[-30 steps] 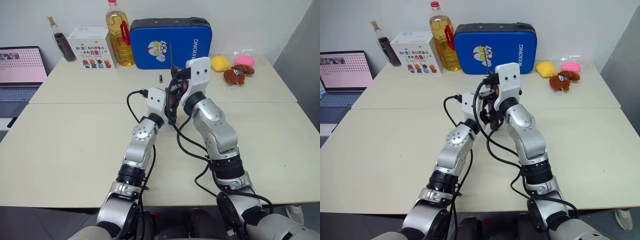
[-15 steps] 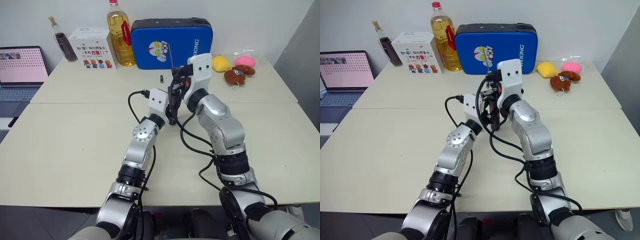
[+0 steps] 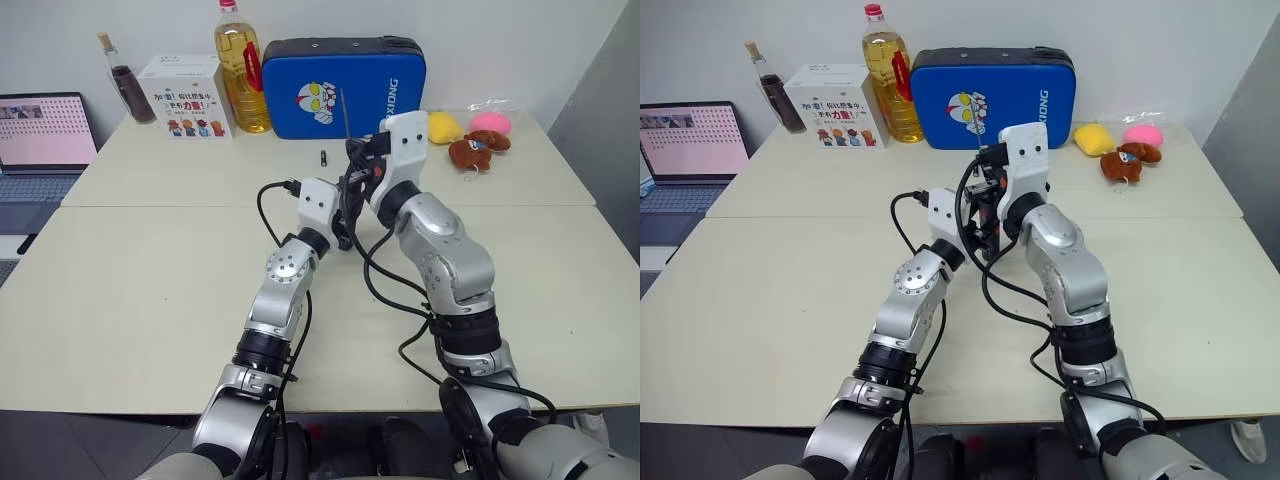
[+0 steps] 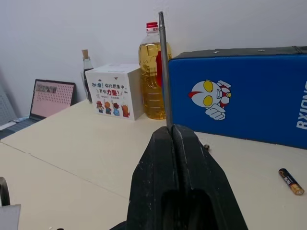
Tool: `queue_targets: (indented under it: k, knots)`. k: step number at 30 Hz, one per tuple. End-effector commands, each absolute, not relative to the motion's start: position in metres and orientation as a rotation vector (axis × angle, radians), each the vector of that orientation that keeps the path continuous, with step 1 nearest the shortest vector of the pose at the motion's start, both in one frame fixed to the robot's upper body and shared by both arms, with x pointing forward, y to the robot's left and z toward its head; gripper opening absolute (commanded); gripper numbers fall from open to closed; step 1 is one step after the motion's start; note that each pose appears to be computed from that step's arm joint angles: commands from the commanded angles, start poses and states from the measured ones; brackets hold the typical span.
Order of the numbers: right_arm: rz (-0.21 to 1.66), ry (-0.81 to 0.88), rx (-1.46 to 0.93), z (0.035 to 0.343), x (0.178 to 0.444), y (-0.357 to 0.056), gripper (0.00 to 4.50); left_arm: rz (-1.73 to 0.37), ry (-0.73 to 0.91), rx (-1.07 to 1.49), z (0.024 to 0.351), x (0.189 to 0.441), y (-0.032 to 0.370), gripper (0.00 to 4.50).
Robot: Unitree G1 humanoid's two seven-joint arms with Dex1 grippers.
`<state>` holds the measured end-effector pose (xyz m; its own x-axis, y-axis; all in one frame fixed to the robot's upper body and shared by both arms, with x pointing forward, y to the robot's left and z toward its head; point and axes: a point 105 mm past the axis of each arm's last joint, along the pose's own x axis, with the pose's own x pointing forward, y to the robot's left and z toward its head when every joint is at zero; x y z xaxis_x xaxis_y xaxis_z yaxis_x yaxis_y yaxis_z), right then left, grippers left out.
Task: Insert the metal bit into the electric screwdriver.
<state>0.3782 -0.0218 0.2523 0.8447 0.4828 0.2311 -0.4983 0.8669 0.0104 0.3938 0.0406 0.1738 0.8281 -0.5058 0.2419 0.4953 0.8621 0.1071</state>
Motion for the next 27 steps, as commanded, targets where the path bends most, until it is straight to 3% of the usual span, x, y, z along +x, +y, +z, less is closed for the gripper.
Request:
queue_targets:
  k: [1,27]
  knots:
    - [0.504,-0.163,0.113,0.2329,0.3784,-0.0249,0.04,-0.508,-0.315,0.021,0.1870,0.3924,0.0448,1.67]
    - [0.629,-0.129,0.005,0.2319,0.3793,-0.0185,0.04,-0.538,-0.324,0.055,0.1862,0.3888,0.0386,1.67]
